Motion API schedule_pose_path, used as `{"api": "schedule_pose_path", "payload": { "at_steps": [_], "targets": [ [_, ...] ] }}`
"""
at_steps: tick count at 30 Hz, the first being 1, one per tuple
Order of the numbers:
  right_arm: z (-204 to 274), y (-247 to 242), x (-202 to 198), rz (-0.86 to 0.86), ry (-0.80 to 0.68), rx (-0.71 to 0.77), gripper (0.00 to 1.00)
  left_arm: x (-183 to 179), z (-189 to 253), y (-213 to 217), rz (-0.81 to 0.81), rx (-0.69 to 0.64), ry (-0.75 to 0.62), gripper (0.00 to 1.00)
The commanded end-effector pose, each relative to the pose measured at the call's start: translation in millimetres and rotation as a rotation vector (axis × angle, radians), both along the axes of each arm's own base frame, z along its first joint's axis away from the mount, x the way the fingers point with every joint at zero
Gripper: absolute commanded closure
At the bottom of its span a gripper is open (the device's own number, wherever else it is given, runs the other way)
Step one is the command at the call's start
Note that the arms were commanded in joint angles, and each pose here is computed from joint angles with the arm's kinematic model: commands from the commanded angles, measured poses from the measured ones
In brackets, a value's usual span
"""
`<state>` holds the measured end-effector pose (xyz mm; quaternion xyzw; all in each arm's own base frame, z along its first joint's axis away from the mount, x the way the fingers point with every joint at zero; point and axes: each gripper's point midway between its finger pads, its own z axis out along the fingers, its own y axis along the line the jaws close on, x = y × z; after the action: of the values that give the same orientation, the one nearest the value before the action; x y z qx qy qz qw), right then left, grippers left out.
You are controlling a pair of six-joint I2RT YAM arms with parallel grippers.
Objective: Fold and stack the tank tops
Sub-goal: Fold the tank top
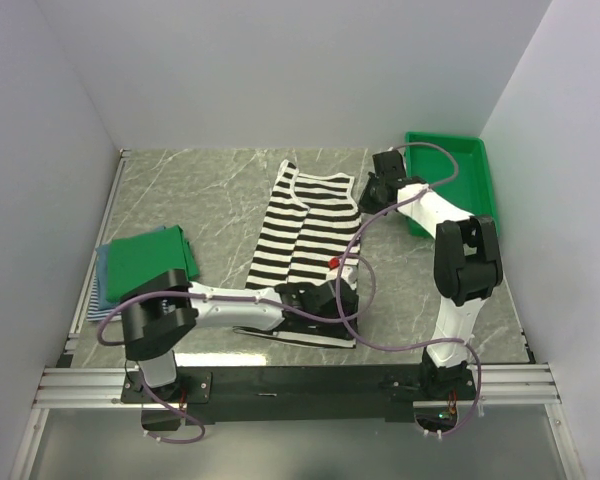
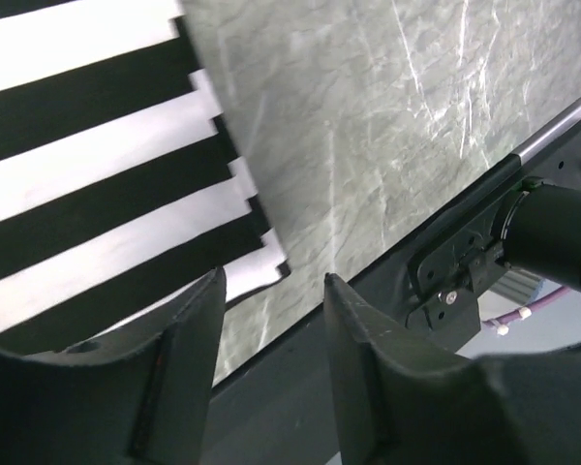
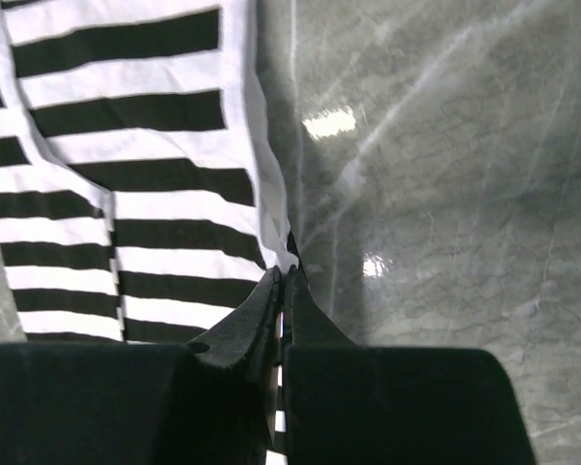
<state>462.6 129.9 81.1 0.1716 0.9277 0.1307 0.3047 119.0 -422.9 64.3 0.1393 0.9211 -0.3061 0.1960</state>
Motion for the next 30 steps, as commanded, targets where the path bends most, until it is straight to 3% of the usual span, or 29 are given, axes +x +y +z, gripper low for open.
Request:
{"api": "schedule_pose_path", "payload": {
  "at_steps": [1,12,23,27,30],
  "targets": [
    [2,-11,2,-0.013,-0.024,-0.024,1.00,-4,12,-21,-0.052,-0.030,-0.023,0.49],
    [-6,-25,-5,-0.033,-0.021,-0.004,1.00,-11,-27,-24,-0.048,0.137,-0.024,0.52],
    [-13,-26,-8,-0.039,-0.018,0.021,1.00,-15,-48,-6,-0.029,0.388,-0.141,0.70],
    [-13,-27,-11,-0.045,-0.021,0.036,1.00,-21,-53,2,-0.027,0.436,-0.161,0.74],
    [-14,-28,-12,-0.049,-0.021,0.042,1.00,-23,-53,9,-0.020,0.449,-0.167,0.83]
  ]
}}
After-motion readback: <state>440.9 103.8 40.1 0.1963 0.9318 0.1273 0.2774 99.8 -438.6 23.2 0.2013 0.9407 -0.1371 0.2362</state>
